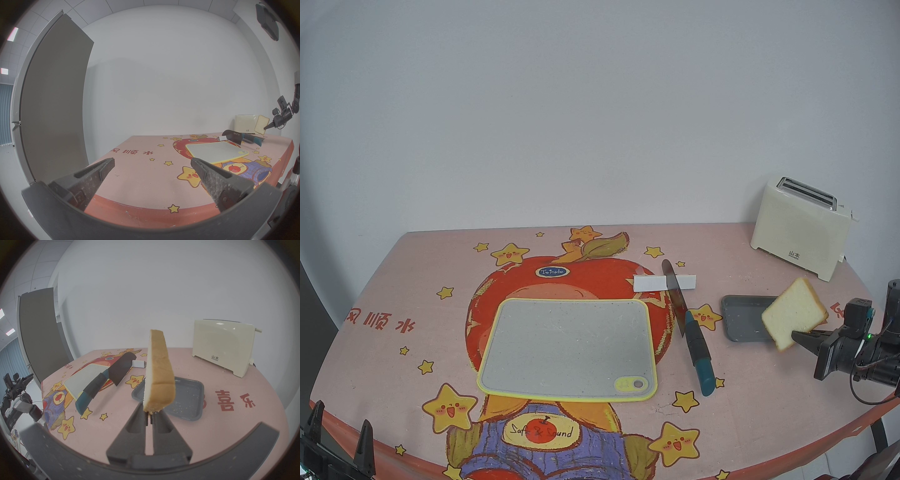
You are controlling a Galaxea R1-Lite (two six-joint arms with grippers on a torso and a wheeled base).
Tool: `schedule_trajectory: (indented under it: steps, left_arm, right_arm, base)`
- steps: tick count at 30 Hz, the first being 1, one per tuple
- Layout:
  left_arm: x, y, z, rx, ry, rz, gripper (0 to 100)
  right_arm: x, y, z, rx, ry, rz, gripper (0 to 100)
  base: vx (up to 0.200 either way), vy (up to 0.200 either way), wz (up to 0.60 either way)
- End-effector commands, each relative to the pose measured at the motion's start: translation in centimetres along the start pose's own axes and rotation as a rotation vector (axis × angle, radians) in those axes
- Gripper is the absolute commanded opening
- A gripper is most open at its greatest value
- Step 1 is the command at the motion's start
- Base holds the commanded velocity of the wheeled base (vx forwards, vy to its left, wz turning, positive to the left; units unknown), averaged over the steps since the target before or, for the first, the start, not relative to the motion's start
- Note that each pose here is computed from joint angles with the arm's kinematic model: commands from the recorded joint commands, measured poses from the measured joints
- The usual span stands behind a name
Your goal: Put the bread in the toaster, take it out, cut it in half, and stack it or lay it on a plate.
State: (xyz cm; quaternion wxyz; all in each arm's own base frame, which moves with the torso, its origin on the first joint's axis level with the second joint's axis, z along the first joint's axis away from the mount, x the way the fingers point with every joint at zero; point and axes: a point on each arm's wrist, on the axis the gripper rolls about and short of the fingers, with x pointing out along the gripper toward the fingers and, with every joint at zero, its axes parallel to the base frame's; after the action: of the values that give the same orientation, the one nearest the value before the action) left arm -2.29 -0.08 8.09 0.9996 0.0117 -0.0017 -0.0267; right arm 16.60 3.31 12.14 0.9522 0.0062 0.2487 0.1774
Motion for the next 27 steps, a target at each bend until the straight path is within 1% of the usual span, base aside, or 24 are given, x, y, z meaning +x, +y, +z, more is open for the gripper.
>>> schedule_trajectory:
  steps: [1, 3, 4, 5, 6, 7, 8, 9, 10, 12, 13, 17, 18, 19, 20, 22, 23, 24, 26, 27]
  left_arm:
    - [0.1, 0.0, -0.5, -0.001, 0.009, 0.000, 100]
    - [0.1, 0.0, -0.5, 0.001, 0.009, 0.000, 100]
    - [0.1, 0.0, -0.5, -0.001, 0.009, 0.000, 100]
    - [0.1, 0.0, -0.5, -0.001, 0.009, 0.000, 100]
    - [0.1, 0.0, -0.5, -0.001, 0.009, 0.000, 100]
    - [0.1, 0.0, -0.5, -0.001, 0.009, 0.001, 100]
    - [0.1, 0.0, -0.5, -0.001, 0.009, 0.000, 100]
    - [0.1, 0.0, -0.5, -0.001, 0.009, 0.000, 100]
    - [0.1, 0.0, -0.5, 0.001, 0.009, 0.000, 100]
    - [0.1, 0.0, -0.5, -0.001, 0.009, 0.000, 100]
    - [0.1, 0.0, -0.5, -0.001, 0.009, 0.001, 100]
    - [0.1, 0.0, -0.5, 0.001, 0.009, 0.000, 100]
    - [0.1, 0.0, -0.5, 0.001, 0.009, 0.000, 100]
    - [0.1, 0.0, -0.5, -0.001, 0.009, 0.000, 100]
    - [0.1, 0.0, -0.5, 0.001, 0.009, 0.000, 100]
    - [0.1, 0.0, -0.5, -0.001, 0.009, 0.000, 100]
    - [0.1, 0.0, -0.5, -0.001, 0.009, 0.000, 100]
    - [0.1, 0.0, -0.5, -0.001, 0.009, 0.000, 100]
    - [0.1, 0.0, -0.5, -0.001, 0.009, 0.000, 100]
    - [0.1, 0.0, -0.5, -0.001, 0.009, 0.000, 100]
  right_arm:
    - [-0.2, -0.7, 0.3, 0.023, -0.018, -0.042, 0]
    - [-0.4, -1.6, 0.9, 0.042, -0.046, -0.085, 0]
    - [-0.5, -1.9, 1.3, 0.049, -0.064, -0.099, 0]
    - [-0.5, -1.9, 1.3, 0.049, -0.064, -0.099, 0]
    - [-0.7, -2.4, 3.0, 0.047, -0.121, -0.108, 0]
    - [-0.6, -2.4, 3.1, 0.047, -0.123, -0.108, 0]
    - [-0.8, -3.0, 4.6, 0.057, -0.171, -0.121, 0]
    - [-0.9, -3.3, 5.2, 0.059, -0.188, -0.130, 0]
    - [-0.9, -3.4, 5.3, 0.058, -0.192, -0.132, 0]
    - [-0.8, -3.5, 6.0, 0.040, -0.198, -0.124, 0]
    - [-0.9, -3.4, 6.3, 0.019, -0.195, -0.120, 0]
    - [-1.1, -3.4, 7.4, -0.109, -0.161, -0.110, 0]
    - [-1.1, -3.4, 7.4, -0.109, -0.161, -0.110, 0]
    - [-1.2, -3.3, 7.7, -0.137, -0.140, -0.098, 0]
    - [-1.3, -3.3, 8.1, -0.145, -0.141, -0.098, 0]
    - [-1.4, -3.3, 9.0, -0.153, -0.151, -0.098, 0]
    - [-1.4, -3.3, 9.0, -0.153, -0.151, -0.098, 0]
    - [-1.5, -3.1, 9.8, -0.186, -0.160, -0.090, 0]
    - [-1.5, -2.8, 10.7, -0.226, -0.166, -0.078, 0]
    - [-1.8, -2.5, 11.3, -0.262, -0.142, -0.066, 0]
  base:
    - [0.000, 0.000, 0.00]
    - [0.000, 0.000, 0.00]
    - [0.000, 0.000, 0.00]
    - [0.000, 0.000, 0.00]
    - [0.000, 0.000, 0.00]
    - [0.000, 0.000, 0.00]
    - [0.000, 0.000, 0.00]
    - [0.000, 0.000, 0.00]
    - [0.000, 0.000, 0.00]
    - [0.000, 0.000, 0.00]
    - [0.000, 0.000, 0.00]
    - [0.000, 0.000, 0.00]
    - [0.000, 0.000, 0.00]
    - [0.000, 0.000, 0.00]
    - [0.000, 0.000, 0.00]
    - [0.000, 0.000, 0.00]
    - [0.000, 0.000, 0.00]
    - [0.000, 0.000, 0.00]
    - [0.000, 0.000, 0.00]
    - [0.000, 0.000, 0.00]
